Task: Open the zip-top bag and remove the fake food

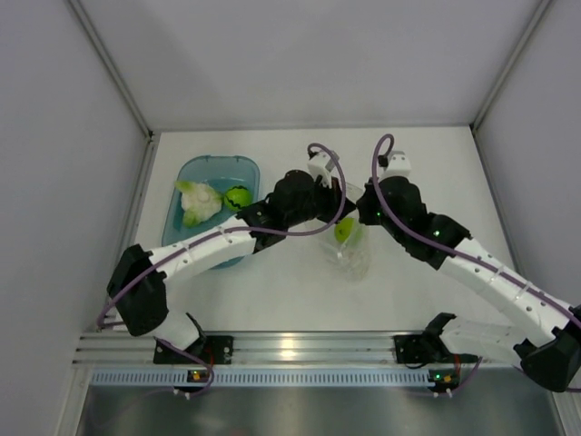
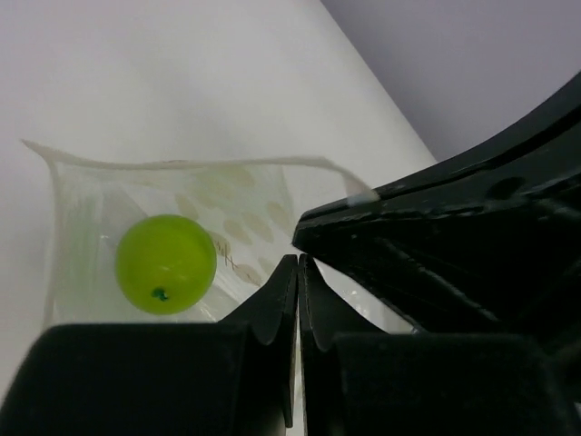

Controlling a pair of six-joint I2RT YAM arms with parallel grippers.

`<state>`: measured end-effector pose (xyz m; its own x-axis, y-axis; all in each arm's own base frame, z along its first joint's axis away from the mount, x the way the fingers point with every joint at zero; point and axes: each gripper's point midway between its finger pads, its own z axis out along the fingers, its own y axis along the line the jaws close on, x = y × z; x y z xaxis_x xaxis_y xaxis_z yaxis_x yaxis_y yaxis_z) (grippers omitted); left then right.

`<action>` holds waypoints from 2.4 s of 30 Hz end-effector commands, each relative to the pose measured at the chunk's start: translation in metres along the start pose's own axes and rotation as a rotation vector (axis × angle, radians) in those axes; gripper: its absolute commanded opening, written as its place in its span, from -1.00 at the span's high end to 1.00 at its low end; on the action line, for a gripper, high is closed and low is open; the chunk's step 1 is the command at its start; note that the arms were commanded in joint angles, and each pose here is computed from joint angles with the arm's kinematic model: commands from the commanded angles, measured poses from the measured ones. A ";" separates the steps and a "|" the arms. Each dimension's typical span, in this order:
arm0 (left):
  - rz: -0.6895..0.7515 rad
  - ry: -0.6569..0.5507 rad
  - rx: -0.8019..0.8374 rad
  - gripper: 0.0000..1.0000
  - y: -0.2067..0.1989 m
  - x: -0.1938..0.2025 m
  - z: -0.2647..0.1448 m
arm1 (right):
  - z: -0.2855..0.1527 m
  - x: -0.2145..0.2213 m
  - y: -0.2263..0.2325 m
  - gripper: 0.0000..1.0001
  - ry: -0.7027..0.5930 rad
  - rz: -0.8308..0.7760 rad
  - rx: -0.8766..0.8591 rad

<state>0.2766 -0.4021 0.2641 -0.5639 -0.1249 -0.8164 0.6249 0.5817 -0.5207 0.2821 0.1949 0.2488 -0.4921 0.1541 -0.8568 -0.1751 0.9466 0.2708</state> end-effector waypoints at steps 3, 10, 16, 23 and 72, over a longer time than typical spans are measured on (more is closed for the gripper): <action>0.076 0.030 0.091 1.00 -0.005 0.024 0.018 | -0.015 -0.031 0.015 1.00 -0.106 0.070 -0.080; 0.181 0.121 0.171 1.00 -0.003 0.068 0.018 | -0.012 -0.027 0.008 1.00 -0.102 0.049 -0.051; 0.298 0.180 0.240 1.00 -0.001 0.098 0.009 | -0.008 -0.027 0.003 1.00 -0.090 0.026 -0.029; 0.387 0.262 0.381 1.00 -0.009 0.128 -0.001 | -0.006 -0.036 0.005 1.00 -0.110 0.009 -0.041; 0.027 0.377 -0.232 0.15 0.063 0.109 0.070 | -0.042 0.007 -0.016 1.00 -0.166 0.257 -0.145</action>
<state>0.2948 -0.4311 0.1269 -0.7075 0.1543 -0.6897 0.5338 0.7563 -0.3783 0.2445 0.1791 0.2463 -0.4390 0.4024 -0.8034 -0.2134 0.8218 0.5283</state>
